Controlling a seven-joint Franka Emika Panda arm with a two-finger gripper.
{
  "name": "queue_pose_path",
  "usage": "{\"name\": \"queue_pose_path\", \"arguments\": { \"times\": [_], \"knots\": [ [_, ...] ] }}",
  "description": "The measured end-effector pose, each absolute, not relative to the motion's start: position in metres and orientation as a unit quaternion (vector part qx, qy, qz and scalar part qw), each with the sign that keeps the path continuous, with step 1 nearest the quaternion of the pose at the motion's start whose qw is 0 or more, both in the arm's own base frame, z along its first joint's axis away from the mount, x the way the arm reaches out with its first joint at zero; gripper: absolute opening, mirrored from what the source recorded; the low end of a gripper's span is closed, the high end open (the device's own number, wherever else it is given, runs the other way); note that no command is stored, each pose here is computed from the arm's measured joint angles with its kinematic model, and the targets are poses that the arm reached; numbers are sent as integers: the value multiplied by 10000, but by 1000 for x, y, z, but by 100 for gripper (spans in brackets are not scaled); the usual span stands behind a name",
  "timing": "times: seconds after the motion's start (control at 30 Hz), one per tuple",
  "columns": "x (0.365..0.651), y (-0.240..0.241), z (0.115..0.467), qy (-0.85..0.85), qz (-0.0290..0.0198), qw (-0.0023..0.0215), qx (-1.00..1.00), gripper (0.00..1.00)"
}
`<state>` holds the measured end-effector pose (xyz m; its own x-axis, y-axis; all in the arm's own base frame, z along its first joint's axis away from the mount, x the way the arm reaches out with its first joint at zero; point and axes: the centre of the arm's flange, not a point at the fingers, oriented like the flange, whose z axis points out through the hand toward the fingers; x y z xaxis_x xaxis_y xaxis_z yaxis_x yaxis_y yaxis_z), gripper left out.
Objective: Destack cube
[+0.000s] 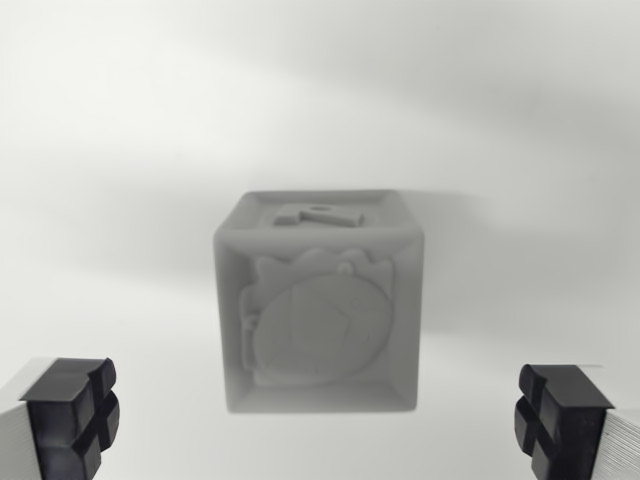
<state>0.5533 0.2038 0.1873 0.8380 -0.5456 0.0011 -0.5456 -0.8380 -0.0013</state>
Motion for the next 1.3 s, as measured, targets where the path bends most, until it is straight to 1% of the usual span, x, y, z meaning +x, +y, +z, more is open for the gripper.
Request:
{"name": "queue_pose_path", "arguments": {
  "times": [0.3,0.57,0.63,0.83,1.03,1.3],
  "knots": [
    [554,204,223,2845,-10,15,-9587,100],
    [553,204,257,2845,-3,17,-9587,100],
    [553,204,266,2845,-6,20,-9587,100],
    [553,204,290,2844,1,18,-9587,100],
    [553,204,316,2844,-5,24,-9587,100],
    [553,204,348,2846,-3,26,-9586,100]
  ]
}}
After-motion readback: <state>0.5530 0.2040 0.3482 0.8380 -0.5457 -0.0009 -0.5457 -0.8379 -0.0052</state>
